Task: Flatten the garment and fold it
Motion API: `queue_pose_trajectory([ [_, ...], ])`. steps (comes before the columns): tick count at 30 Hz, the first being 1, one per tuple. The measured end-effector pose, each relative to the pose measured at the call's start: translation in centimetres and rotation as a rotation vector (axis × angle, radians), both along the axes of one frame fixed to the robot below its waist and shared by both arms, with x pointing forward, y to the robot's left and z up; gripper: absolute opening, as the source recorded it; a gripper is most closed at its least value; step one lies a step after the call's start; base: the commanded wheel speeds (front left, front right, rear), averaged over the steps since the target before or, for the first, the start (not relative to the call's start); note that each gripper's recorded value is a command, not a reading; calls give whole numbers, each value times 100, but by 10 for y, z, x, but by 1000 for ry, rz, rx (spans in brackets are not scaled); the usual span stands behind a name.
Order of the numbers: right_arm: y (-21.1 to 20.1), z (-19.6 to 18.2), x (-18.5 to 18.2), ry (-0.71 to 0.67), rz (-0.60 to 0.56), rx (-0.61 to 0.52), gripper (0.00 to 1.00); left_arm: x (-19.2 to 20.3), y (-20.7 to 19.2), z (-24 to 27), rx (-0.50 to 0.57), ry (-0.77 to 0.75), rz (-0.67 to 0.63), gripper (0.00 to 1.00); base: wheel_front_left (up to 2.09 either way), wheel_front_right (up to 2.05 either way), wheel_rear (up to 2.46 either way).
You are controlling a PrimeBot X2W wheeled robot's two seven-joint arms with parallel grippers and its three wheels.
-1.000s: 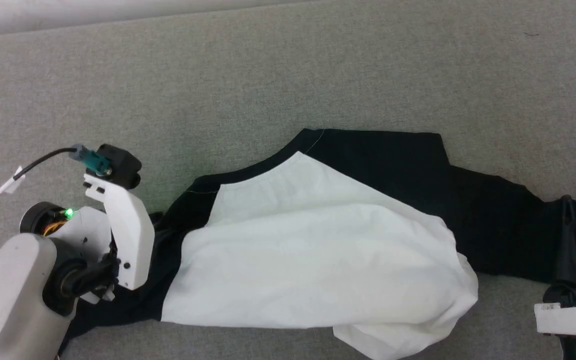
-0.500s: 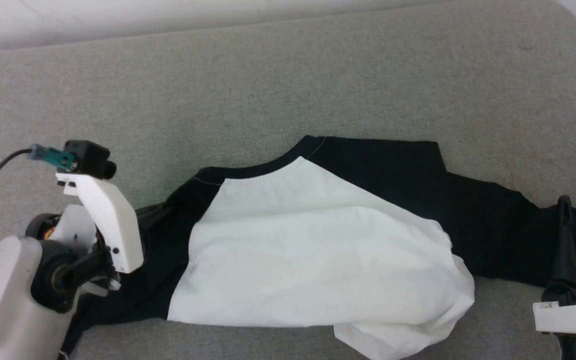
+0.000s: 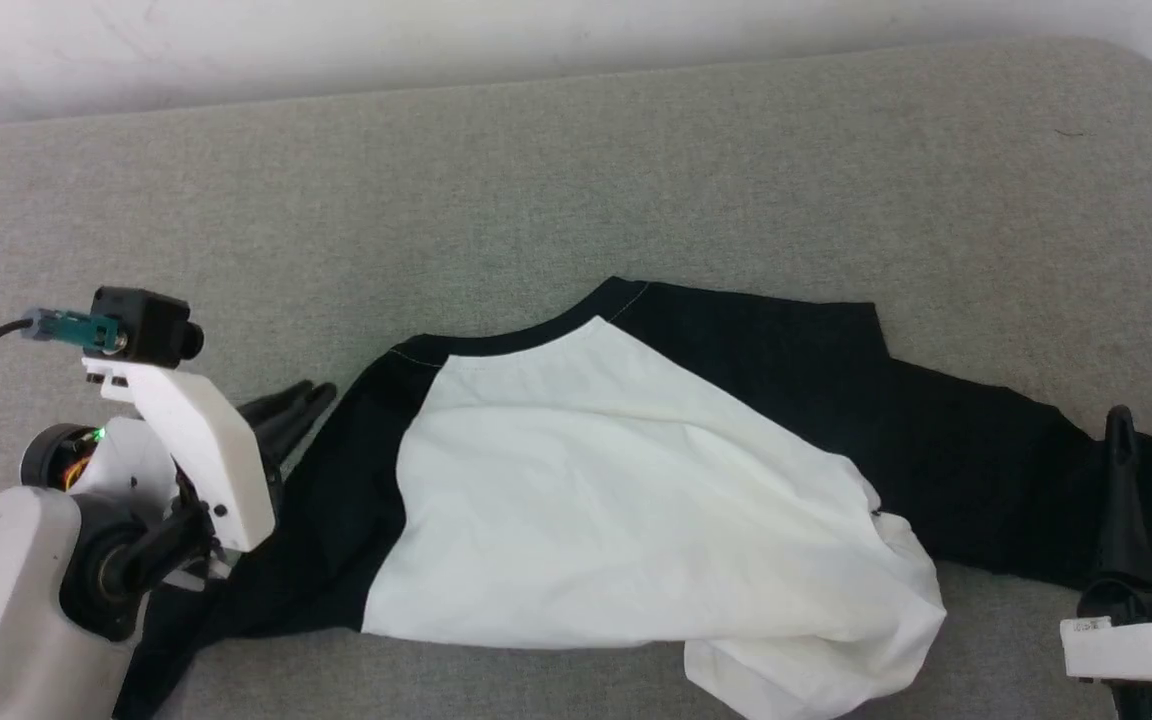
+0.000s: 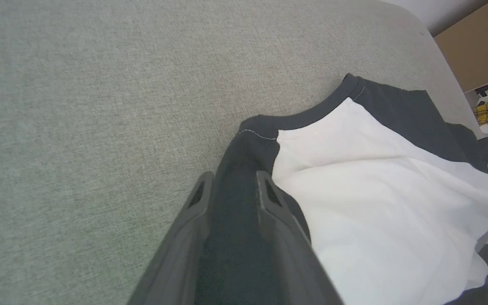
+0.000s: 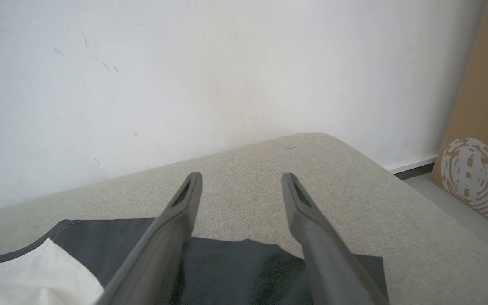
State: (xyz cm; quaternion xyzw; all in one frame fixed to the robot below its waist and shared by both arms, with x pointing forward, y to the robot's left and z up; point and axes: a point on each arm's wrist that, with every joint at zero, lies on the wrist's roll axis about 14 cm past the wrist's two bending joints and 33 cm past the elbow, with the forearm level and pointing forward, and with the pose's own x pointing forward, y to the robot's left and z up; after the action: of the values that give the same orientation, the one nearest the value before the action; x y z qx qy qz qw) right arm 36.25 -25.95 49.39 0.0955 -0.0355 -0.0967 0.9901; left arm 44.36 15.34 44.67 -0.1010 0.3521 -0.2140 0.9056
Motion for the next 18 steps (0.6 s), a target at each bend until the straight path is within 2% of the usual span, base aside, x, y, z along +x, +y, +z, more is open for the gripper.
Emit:
queue_pose_trajectory([
  [1, 1, 0, 1, -1, 4, -1, 100, -1, 0, 0, 0, 1, 1, 0, 0, 0, 0],
  [2, 2, 0, 1, -2, 7, -1, 100, -1, 0, -1, 0, 3, 1, 12, 0, 0, 0],
  [3, 3, 0, 1, -1, 10, -1, 100, -2, 0, -1, 0, 4, 0, 100, 0, 0, 0],
  [18, 1, -11, 2, 36, 2, -5, 100, -3, -6, -35, 79, 105, -71, 100, 0, 0, 0],
])
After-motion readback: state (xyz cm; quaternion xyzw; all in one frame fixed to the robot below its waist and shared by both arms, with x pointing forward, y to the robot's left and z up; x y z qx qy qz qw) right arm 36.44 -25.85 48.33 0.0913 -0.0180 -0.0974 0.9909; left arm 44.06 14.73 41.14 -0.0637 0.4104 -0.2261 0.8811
